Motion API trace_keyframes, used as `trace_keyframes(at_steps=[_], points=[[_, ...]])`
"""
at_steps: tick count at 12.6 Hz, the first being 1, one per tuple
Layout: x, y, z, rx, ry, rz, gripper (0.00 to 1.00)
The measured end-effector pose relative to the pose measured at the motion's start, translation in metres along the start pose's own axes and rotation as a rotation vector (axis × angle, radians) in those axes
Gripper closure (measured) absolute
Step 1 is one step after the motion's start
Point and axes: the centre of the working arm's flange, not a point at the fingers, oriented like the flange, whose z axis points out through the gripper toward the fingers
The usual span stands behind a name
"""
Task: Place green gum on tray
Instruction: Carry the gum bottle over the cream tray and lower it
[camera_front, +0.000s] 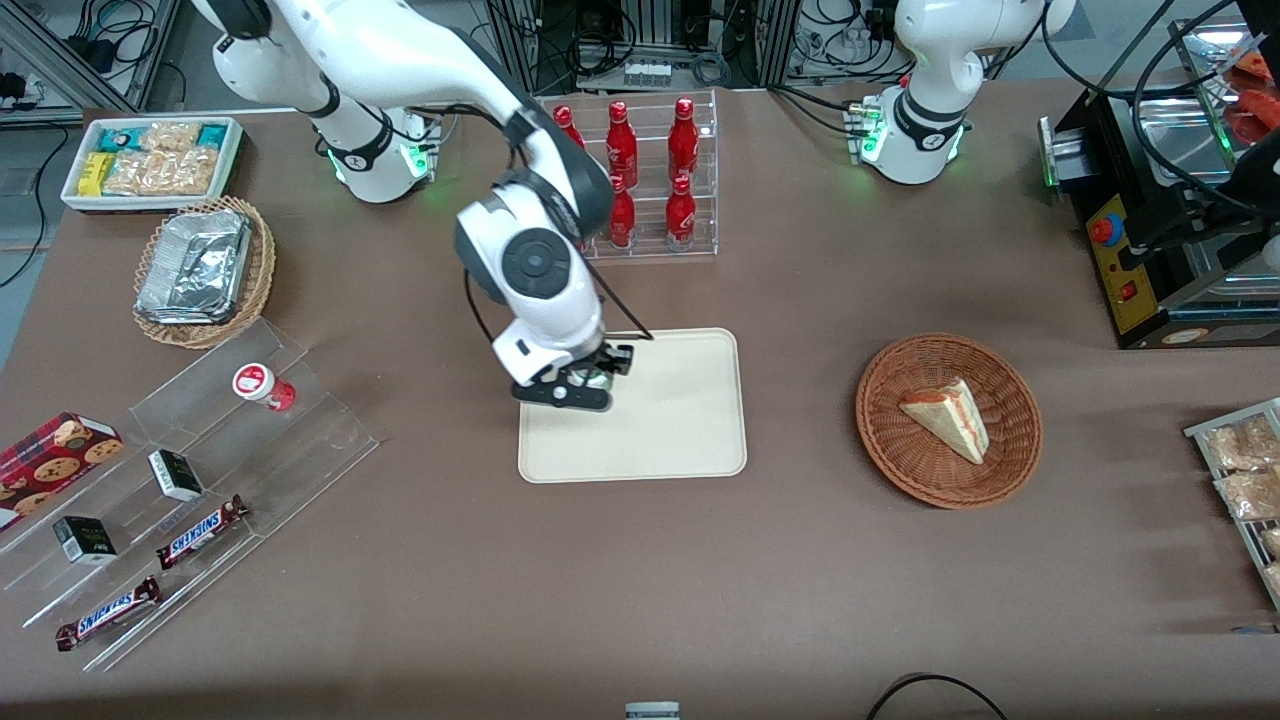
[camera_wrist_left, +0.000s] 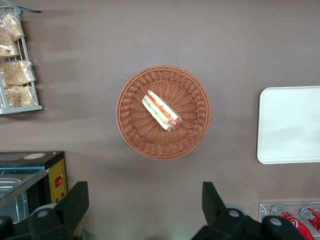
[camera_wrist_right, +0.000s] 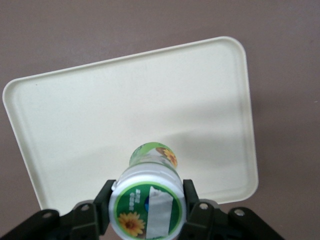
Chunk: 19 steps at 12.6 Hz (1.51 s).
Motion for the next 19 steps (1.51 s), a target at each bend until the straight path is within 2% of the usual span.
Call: trace_keyframes(at_steps=[14, 15, 18, 19], points=[[-0.011, -0.028, 0.099, 0.000, 0.035, 0.063, 0.41], [-0.012, -0.029, 0.101, -0.001, 0.035, 0.061, 0.34], [-0.012, -0.030, 0.100, 0.002, 0.037, 0.051, 0.03], [-0.011, -0.031, 0.098, 0.004, 0.039, 0.045, 0.00]])
